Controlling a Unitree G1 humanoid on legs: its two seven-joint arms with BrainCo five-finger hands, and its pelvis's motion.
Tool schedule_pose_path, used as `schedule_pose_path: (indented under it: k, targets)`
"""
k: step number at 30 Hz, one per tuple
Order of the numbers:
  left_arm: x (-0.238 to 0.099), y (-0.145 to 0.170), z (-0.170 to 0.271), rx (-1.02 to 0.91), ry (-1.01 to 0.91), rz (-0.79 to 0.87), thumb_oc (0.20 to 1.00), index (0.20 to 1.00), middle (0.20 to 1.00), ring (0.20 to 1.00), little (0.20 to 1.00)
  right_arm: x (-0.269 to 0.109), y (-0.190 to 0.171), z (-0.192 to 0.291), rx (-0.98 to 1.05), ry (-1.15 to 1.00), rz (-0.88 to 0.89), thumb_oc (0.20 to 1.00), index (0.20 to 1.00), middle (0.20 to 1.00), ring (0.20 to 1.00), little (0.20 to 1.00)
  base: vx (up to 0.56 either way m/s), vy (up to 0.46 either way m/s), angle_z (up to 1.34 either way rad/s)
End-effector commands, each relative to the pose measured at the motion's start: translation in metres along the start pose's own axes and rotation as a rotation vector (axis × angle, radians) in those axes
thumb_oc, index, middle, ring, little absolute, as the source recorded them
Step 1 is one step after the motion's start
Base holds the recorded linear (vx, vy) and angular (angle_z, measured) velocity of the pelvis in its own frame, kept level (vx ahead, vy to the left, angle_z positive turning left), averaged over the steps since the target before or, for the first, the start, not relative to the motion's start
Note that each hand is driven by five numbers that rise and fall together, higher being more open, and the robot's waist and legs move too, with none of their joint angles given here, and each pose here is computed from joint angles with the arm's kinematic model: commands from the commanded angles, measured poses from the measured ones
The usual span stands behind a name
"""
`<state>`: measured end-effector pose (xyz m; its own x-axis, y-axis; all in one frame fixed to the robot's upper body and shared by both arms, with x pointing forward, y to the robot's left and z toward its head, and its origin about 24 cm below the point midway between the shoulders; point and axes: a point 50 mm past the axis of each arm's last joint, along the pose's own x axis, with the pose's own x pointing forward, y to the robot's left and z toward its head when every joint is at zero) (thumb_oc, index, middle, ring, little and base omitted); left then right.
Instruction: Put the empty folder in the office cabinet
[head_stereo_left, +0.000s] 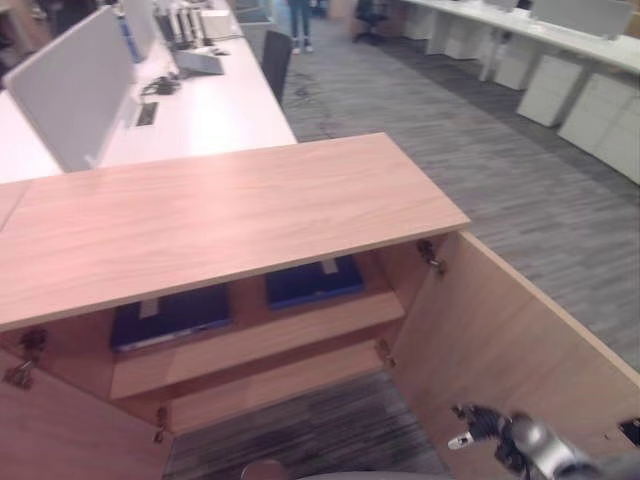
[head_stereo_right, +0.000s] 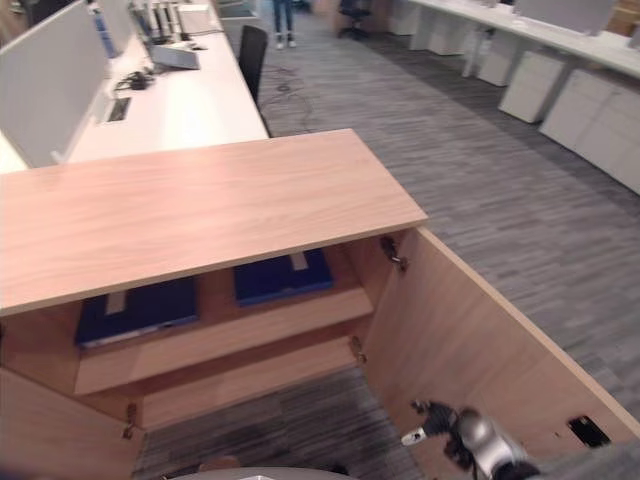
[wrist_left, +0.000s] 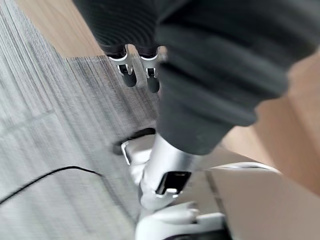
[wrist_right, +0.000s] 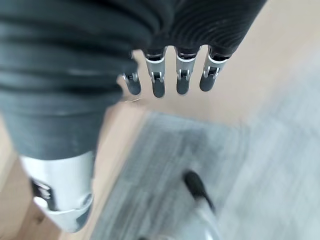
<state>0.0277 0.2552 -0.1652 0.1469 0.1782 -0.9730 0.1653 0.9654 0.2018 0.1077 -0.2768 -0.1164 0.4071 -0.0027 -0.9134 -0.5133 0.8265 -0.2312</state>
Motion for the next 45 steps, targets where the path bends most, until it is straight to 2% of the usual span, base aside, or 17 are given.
schedule_pose_path:
  k: [1,4,13,16,22,24,32,34,35,36,39,40,41,42,43,44,45]
  targets:
    - [0.001,-0.006,0.006,0.015,-0.027,-0.016,1.0,1.0,1.0,1.0,1.0,0.002,-0.013,0.077,0.059,-0.293,-0.103,1.0,1.0,1.0,1.0,1.0,-0.05,0.202,-0.26]
    - [0.001,-0.012,0.007,0.011,-0.033,-0.022,1.0,1.0,1.0,1.0,1.0,-0.004,0.005,0.061,0.194,-0.309,-0.124,1.0,1.0,1.0,1.0,1.0,-0.06,0.16,-0.22]
    - [0.003,-0.014,0.035,0.088,-0.118,0.006,1.0,1.0,1.0,1.0,1.0,0.004,0.033,0.025,0.34,-0.177,-0.133,1.0,1.0,1.0,1.0,1.0,-0.1,0.141,-0.19]
    - [0.003,-0.015,0.036,0.102,-0.114,0.016,1.0,1.0,1.0,1.0,1.0,0.004,0.029,0.019,0.376,-0.154,-0.18,1.0,1.0,1.0,1.0,1.0,-0.12,0.165,-0.33]
    - [0.003,-0.013,0.024,0.074,-0.07,0.027,1.0,1.0,1.0,1.0,1.0,-0.022,0.013,0.013,0.376,-0.209,-0.316,1.0,1.0,1.0,1.0,1.0,-0.13,0.084,-0.28]
    - [0.003,-0.013,0.026,0.035,-0.067,0.029,1.0,1.0,1.0,1.0,1.0,-0.011,0.021,-0.005,0.445,-0.112,-0.332,1.0,1.0,1.0,1.0,1.0,-0.11,0.015,-0.26]
    - [0.002,-0.007,0.005,0.006,0.019,0.04,1.0,1.0,1.0,1.0,1.0,-0.006,-0.031,-0.022,0.591,-0.006,-0.533,1.0,1.0,1.0,1.0,1.0,-0.02,-0.058,-0.27]
    - [0.001,0.002,-0.001,-0.002,0.036,0.06,1.0,1.0,1.0,1.0,1.0,-0.016,-0.053,-0.037,0.588,0.041,-0.61,1.0,1.0,1.0,1.0,1.0,0.08,-0.277,-0.07]
    - [0.0,0.012,0.001,0.026,0.029,0.085,1.0,1.0,1.0,1.0,1.0,-0.032,-0.069,-0.081,0.639,0.218,-0.645,1.0,1.0,1.0,1.0,1.0,0.11,-0.336,-0.29]
    - [-0.001,0.021,0.002,0.041,0.019,0.103,1.0,1.0,1.0,1.0,1.0,-0.045,-0.074,-0.103,0.729,0.314,-0.694,1.0,1.0,1.0,1.0,1.0,0.08,-0.185,-0.44]
    - [-0.001,0.023,0.0,0.033,0.029,0.104,1.0,1.0,1.0,1.0,1.0,-0.048,-0.084,-0.101,0.782,0.31,-0.706,1.0,1.0,1.0,1.0,1.0,0.05,-0.196,-0.28]
    - [-0.003,0.025,-0.009,0.019,0.037,0.102,1.0,1.0,1.0,1.0,1.0,-0.086,-0.149,-0.092,0.7,0.245,-0.847,1.0,1.0,1.0,1.0,1.0,-0.01,-0.246,-0.12]
    - [-0.003,0.025,-0.009,0.018,0.037,0.101,1.0,1.0,1.0,1.0,1.0,-0.086,-0.15,-0.092,0.699,0.244,-0.847,1.0,1.0,1.0,1.0,1.0,0.01,-0.378,-0.24]
    - [-0.002,0.023,-0.006,0.018,0.031,0.097,1.0,1.0,1.0,1.0,1.0,-0.106,-0.183,-0.076,0.637,0.168,-0.929,1.0,1.0,1.0,1.0,1.0,0.04,-0.192,-0.3]
    - [-0.002,0.021,-0.005,0.012,0.027,0.091,1.0,1.0,1.0,1.0,1.0,-0.118,-0.198,-0.07,0.615,0.137,-0.973,1.0,1.0,1.0,1.0,1.0,0.05,-0.241,-0.23]
    - [-0.002,0.021,-0.005,0.005,0.027,0.096,1.0,1.0,1.0,1.0,1.0,-0.156,-0.236,-0.052,0.542,0.052,-1.087,1.0,1.0,1.0,1.0,1.0,0.02,-0.139,-0.19]
    - [-0.001,0.017,-0.003,-0.002,0.013,0.085,1.0,1.0,1.0,1.0,1.0,-0.14,-0.222,-0.052,0.504,0.046,-1.076,1.0,1.0,1.0,1.0,1.0,0.01,-0.125,-0.16]
